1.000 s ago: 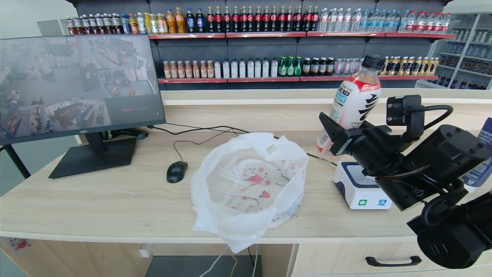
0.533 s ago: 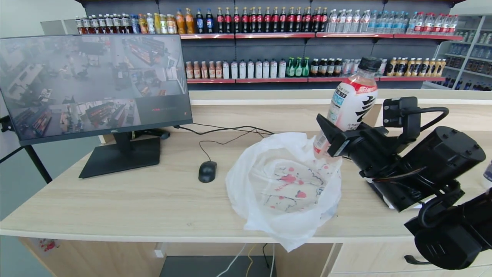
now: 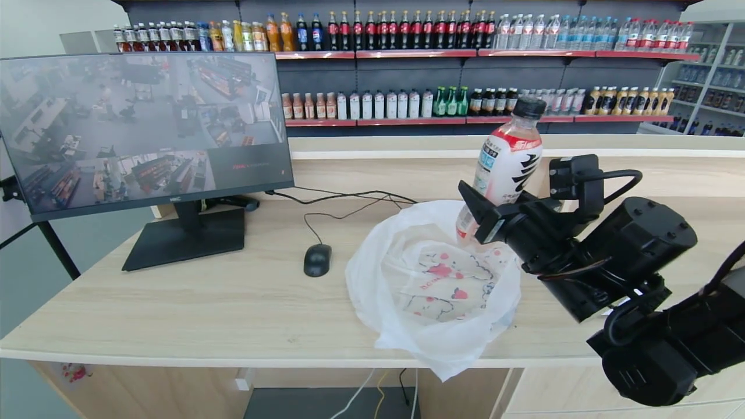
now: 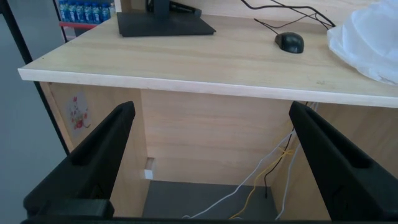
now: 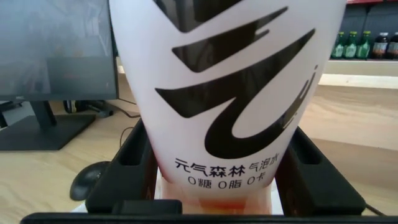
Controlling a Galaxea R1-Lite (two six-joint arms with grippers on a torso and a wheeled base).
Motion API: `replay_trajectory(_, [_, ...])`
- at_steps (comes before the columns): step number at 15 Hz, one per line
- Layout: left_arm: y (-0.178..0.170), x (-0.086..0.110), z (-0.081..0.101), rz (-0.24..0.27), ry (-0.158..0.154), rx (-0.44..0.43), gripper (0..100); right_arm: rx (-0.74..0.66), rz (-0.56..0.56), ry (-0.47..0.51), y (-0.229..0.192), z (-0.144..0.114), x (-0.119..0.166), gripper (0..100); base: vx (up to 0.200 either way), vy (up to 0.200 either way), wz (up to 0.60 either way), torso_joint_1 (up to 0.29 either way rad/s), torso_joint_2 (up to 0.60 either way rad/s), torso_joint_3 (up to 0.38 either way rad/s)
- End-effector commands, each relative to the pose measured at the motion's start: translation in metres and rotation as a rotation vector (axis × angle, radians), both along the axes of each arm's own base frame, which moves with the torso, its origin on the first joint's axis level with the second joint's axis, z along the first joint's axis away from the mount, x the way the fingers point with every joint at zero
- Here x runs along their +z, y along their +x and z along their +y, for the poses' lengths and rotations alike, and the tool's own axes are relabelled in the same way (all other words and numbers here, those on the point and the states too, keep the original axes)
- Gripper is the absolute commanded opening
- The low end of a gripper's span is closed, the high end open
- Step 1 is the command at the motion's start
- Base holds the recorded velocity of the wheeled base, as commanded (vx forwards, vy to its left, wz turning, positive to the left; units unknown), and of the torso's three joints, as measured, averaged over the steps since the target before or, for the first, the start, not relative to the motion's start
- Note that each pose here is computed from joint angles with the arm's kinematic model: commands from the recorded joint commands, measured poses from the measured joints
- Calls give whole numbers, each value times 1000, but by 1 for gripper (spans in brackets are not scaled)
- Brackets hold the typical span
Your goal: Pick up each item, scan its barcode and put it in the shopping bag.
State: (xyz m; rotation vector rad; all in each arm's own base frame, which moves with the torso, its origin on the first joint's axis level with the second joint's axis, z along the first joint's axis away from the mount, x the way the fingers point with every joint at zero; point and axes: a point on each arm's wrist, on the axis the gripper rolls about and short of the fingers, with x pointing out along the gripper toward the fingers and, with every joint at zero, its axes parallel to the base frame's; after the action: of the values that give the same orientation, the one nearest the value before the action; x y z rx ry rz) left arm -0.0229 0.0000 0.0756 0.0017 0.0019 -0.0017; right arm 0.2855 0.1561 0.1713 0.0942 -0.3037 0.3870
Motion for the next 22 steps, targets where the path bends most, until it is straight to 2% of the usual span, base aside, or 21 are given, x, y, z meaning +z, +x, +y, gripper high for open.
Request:
replay_trajectory(1, [0, 0, 0, 0, 0, 0, 100, 8, 25, -15, 7, 6, -11, 0, 0, 0, 0, 0, 0, 0])
replay_trajectory(5, [0, 0, 0, 0, 0, 0, 100, 14, 45, -25, 19, 16, -24, 0, 0, 0, 0, 0, 0, 0])
replay_trajectory(10, [0, 0, 0, 0, 0, 0, 100, 51, 79, -41, 35, 40, -50, 0, 0, 0, 0, 0, 0, 0])
replay_trajectory(22, [0, 0, 0, 0, 0, 0, 100, 65, 142, -71, 50, 50, -85, 0, 0, 0, 0, 0, 0, 0])
